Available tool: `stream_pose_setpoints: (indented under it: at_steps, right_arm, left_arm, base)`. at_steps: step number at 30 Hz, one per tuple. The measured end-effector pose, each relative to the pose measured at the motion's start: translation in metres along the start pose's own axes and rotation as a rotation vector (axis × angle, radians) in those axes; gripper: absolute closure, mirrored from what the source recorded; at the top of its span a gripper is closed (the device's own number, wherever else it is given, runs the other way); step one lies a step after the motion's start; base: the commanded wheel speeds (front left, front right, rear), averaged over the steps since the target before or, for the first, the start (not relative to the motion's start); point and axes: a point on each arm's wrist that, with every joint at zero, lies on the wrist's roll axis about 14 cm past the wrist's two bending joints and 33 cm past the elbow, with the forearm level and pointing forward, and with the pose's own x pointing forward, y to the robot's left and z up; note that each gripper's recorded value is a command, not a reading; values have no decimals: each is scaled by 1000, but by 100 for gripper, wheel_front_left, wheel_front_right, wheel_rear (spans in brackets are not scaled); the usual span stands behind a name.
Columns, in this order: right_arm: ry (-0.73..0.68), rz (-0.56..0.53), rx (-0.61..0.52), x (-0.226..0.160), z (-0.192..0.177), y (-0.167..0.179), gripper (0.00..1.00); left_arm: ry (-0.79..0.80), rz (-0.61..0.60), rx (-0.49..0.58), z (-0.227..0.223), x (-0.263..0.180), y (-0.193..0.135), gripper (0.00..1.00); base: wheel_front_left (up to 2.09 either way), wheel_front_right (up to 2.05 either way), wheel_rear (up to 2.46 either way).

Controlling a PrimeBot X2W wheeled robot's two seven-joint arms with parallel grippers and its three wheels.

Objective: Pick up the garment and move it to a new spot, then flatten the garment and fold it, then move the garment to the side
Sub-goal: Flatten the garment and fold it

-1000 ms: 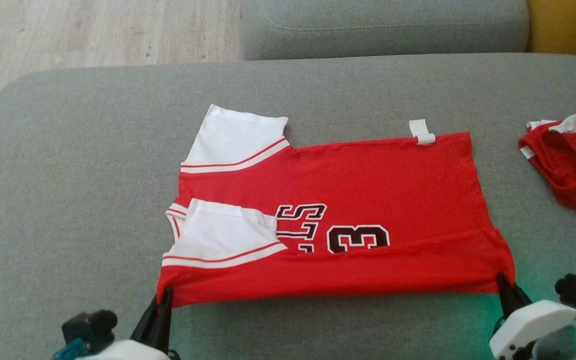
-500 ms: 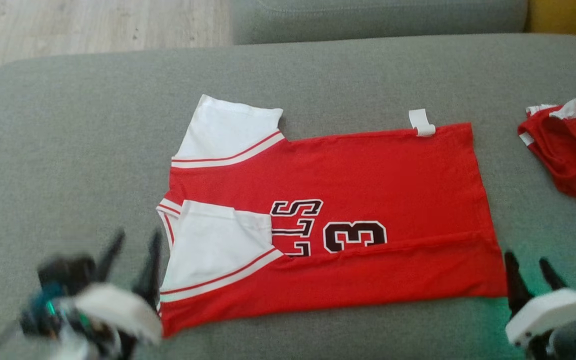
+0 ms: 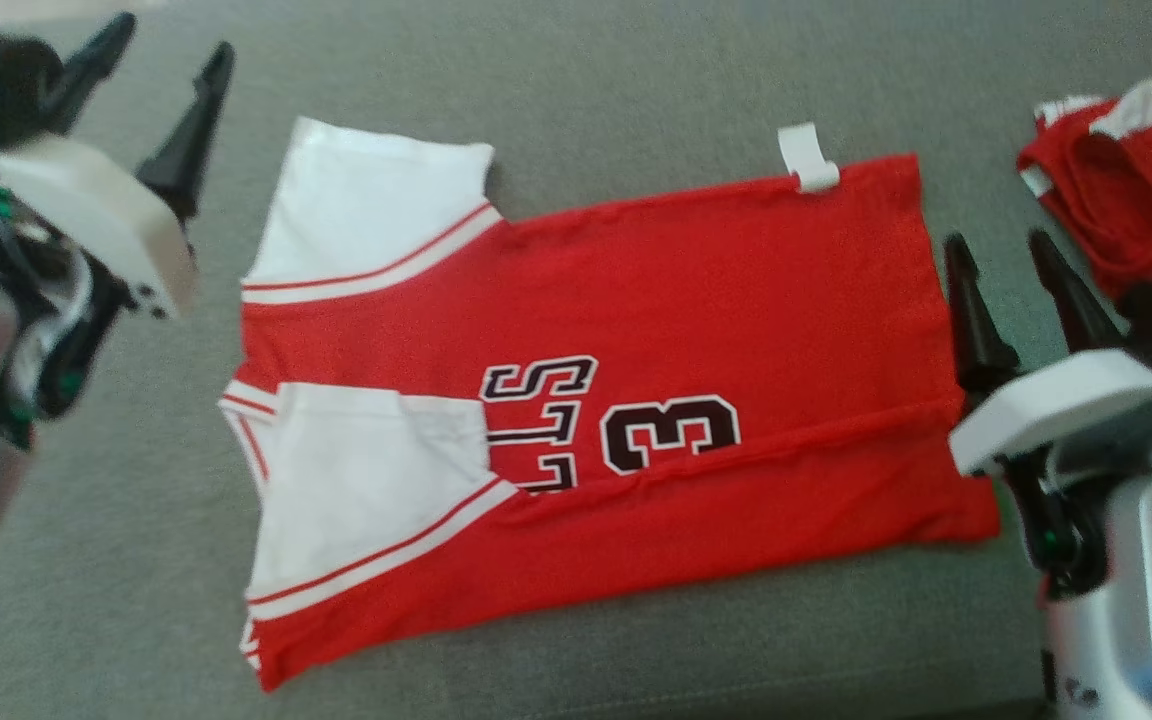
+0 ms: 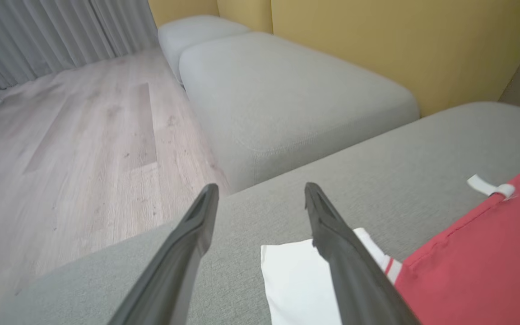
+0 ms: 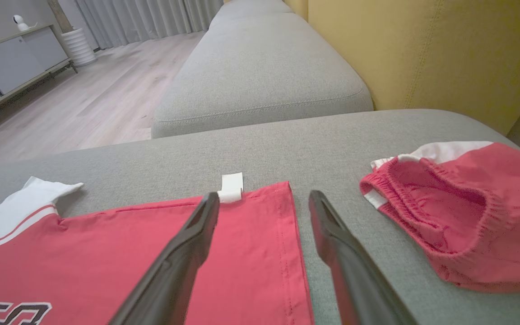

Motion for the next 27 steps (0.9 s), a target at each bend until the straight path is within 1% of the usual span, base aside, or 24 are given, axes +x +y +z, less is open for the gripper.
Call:
stream_pose_setpoints:
  at_steps: [5,8,12,15,18,26,27]
  right_arm:
    - [5,25,-22,17,0,6,0]
    - [9,32,-30,26,-1,7,0]
    - [32,10,-39,31,-12,-3,0]
    - [52,-16,-34,32,-20,-13,0]
    - [63,-36,-30,31,-27,-21,0]
    - [72,-49,-30,31,-32,-25,0]
    - [73,-50,-30,31,-32,-25,0]
  left_arm:
    - [162,-9,45,-39,44,14,0]
    - [243,-25,35,-64,67,16,0]
    - [356,-48,1,-104,90,14,0]
    - [428,-63,-28,-131,101,9,0]
    - [468,-76,-34,-148,107,8,0]
    - [541,-118,-59,-162,106,0,0]
    - [552,-131,-54,-163,105,-2,16]
  base:
    - [0,0,0]
    - [0,0,0]
    - [0,0,0]
    - [0,0,0]
    - [0,0,0]
    - [0,0,0]
    - [0,0,0]
